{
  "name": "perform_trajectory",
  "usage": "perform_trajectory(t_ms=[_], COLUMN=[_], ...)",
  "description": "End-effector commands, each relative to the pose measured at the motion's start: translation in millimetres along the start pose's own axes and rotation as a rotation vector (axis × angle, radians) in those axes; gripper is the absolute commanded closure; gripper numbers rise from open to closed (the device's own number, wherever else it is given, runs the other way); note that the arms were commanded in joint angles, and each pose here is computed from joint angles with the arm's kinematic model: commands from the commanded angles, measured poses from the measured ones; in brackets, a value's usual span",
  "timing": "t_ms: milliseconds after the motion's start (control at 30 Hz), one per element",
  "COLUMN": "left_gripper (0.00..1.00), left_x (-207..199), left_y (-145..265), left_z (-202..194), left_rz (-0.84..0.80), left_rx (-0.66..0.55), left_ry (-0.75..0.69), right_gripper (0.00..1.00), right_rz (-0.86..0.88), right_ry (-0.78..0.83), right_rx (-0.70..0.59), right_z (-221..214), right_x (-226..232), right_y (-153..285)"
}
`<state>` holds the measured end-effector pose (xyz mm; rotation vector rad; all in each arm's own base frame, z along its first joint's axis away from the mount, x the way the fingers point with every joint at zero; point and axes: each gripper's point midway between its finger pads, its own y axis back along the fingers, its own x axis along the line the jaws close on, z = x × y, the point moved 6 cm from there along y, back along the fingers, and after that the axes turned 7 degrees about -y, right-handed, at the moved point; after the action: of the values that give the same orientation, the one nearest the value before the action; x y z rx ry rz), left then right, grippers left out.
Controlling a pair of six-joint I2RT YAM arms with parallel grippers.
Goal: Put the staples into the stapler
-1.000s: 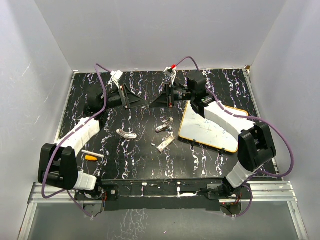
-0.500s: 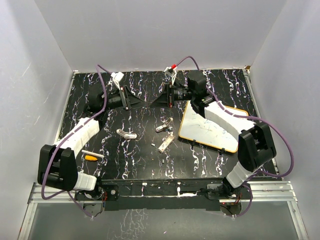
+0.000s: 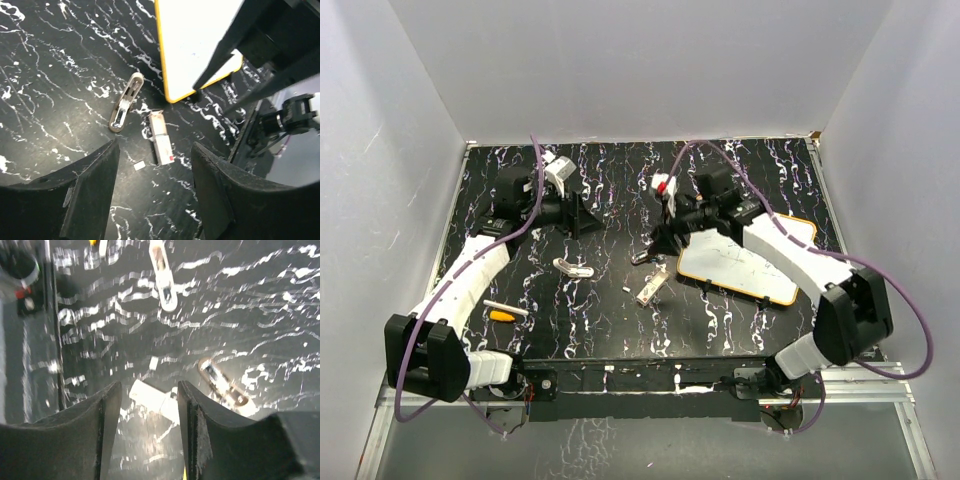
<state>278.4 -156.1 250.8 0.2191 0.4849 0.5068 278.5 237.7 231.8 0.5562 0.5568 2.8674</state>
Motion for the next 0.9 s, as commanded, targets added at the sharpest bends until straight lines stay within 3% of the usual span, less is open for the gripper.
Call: perform_trajectory(t_ms=[0, 200, 500, 867], left_gripper=[0.42, 0.39, 0.37, 0.36], left_x=[1, 12, 27, 34], left_y=[13, 12, 18, 20], left_z=[-5, -17, -20, -20], left_rz=[0.046, 0.079, 0.15, 0.17], left_rx=[0.05, 0.08, 0.084, 0.083], left_ry=[-0.161, -0.179, -0.19, -0.187], right_gripper=[0.48, 0.44, 0.34, 0.32], right_rz=[-0.032, 0.038, 0.105, 0.134], right_ry=[0.238, 0.382, 0.568, 0.716], right_rx=[0.227, 0.403, 0.57, 0.575], right_z=[-49, -112, -164, -182], right_x=[27, 63, 81, 86], right_y=[12, 7, -6, -35])
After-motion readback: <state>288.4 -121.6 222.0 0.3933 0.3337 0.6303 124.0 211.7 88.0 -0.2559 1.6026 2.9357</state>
